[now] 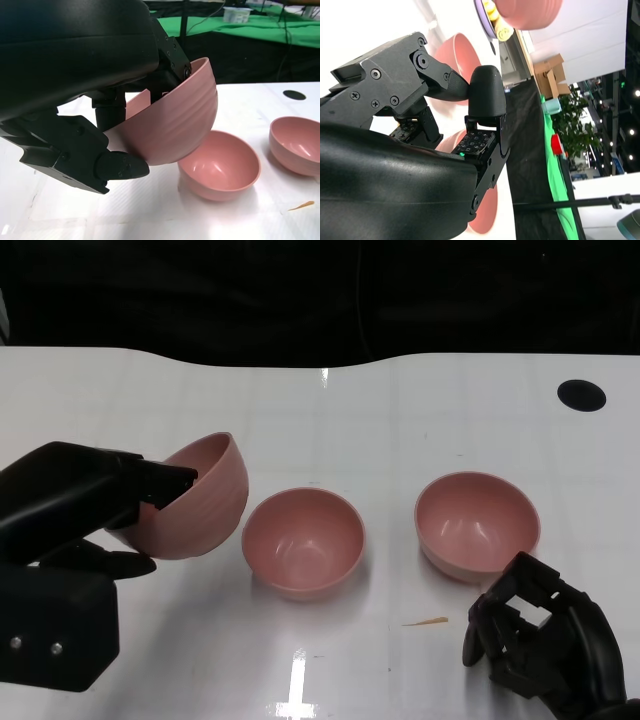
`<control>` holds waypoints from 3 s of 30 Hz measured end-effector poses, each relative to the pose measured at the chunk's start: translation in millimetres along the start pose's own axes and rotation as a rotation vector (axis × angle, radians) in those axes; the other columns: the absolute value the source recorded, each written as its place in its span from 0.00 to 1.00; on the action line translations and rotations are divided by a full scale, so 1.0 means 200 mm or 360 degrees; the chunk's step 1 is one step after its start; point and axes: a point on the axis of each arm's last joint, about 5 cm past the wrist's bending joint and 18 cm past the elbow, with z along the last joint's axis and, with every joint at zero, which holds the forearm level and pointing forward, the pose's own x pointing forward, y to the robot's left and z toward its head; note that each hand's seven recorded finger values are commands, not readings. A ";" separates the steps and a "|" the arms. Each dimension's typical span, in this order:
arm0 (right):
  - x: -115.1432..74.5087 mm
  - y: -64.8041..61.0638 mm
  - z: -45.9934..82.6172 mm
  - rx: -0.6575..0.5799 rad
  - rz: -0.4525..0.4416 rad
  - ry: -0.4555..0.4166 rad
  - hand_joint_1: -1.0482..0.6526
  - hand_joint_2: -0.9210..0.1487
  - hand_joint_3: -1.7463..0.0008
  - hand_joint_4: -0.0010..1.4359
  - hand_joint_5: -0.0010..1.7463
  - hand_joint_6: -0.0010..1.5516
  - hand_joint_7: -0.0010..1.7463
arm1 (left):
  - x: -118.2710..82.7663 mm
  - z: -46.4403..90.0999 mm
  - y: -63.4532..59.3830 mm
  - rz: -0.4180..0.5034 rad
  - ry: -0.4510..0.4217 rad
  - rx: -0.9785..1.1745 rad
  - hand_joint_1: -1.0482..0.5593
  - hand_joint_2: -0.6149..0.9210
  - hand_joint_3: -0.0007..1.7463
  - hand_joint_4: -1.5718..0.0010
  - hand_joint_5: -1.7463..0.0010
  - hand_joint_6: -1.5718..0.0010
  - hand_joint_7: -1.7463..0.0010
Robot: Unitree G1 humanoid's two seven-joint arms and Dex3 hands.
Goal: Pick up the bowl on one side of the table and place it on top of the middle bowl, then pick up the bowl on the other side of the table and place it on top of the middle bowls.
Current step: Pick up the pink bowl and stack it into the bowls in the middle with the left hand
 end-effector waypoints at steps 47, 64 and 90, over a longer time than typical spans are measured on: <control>-0.03 0.07 0.10 0.0666 0.0415 0.0185 0.50 0.25 0.52 0.66 1.00 0.58 0.77 | 0.02 0.06 0.09 -0.0030 -0.0121 0.0315 0.69 0.97 0.06 0.56 0.06 0.58 0.13; -0.03 0.07 0.09 0.0655 0.0436 0.0198 0.49 0.15 0.63 0.64 1.00 0.61 0.69 | 0.13 0.13 0.15 -0.0123 -0.0294 0.0502 0.62 0.99 0.03 0.58 0.03 0.61 0.10; -0.02 0.11 0.07 0.0669 0.0455 0.0207 0.49 0.11 0.71 0.65 0.99 0.63 0.67 | 0.34 0.22 0.15 -0.0411 -0.0518 0.0785 0.56 0.99 0.00 0.56 0.01 0.56 0.23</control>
